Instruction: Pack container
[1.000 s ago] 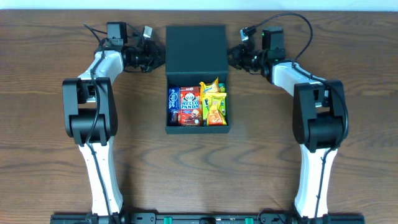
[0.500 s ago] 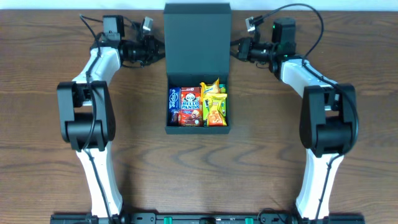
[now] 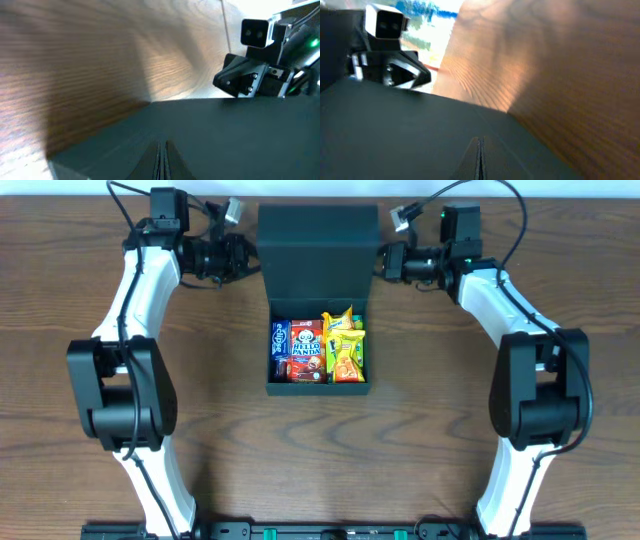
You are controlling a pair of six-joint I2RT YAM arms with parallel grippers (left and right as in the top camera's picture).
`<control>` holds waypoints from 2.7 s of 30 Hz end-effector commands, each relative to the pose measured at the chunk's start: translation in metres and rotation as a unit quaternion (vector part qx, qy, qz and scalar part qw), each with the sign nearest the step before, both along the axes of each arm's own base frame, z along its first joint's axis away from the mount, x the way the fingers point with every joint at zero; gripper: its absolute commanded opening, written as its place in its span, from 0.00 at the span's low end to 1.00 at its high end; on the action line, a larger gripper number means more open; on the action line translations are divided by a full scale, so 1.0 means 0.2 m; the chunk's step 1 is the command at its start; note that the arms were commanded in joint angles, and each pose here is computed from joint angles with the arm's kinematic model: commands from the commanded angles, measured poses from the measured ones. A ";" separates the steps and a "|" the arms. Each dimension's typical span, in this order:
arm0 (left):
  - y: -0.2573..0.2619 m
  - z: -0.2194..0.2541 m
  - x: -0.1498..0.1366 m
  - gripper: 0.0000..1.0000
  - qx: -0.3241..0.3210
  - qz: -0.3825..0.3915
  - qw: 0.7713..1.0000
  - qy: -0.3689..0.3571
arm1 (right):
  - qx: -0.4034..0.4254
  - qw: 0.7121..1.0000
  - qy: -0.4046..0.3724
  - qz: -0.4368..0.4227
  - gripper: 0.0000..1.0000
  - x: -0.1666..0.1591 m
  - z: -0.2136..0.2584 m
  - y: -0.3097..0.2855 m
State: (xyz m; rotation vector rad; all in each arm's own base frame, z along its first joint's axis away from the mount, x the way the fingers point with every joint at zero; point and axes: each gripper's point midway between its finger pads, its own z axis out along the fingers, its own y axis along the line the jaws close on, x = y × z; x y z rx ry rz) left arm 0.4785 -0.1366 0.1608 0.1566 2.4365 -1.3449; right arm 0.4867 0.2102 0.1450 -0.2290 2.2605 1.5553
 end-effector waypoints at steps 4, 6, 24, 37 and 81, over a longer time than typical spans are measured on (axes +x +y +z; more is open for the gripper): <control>0.06 -0.02 -0.06 0.06 0.077 -0.020 0.996 -0.026 | -0.023 0.999 -0.022 0.028 0.02 -0.07 0.00 0.03; 0.07 -0.03 -0.07 0.06 0.086 -0.020 0.996 -0.020 | -0.030 0.999 -0.018 0.024 0.02 -0.07 -0.02 0.03; 0.11 0.09 -0.14 0.06 0.119 0.007 0.993 -0.013 | -0.117 0.981 -0.117 -0.096 0.01 0.18 0.11 -0.24; 0.11 0.64 -0.43 0.06 0.120 0.022 0.988 -0.095 | -0.094 0.964 -0.223 -0.114 0.02 0.19 0.50 -0.34; 0.38 0.82 -1.41 0.95 0.334 0.018 0.934 -0.126 | -0.256 0.960 -0.117 -0.009 0.99 -0.76 0.68 -0.09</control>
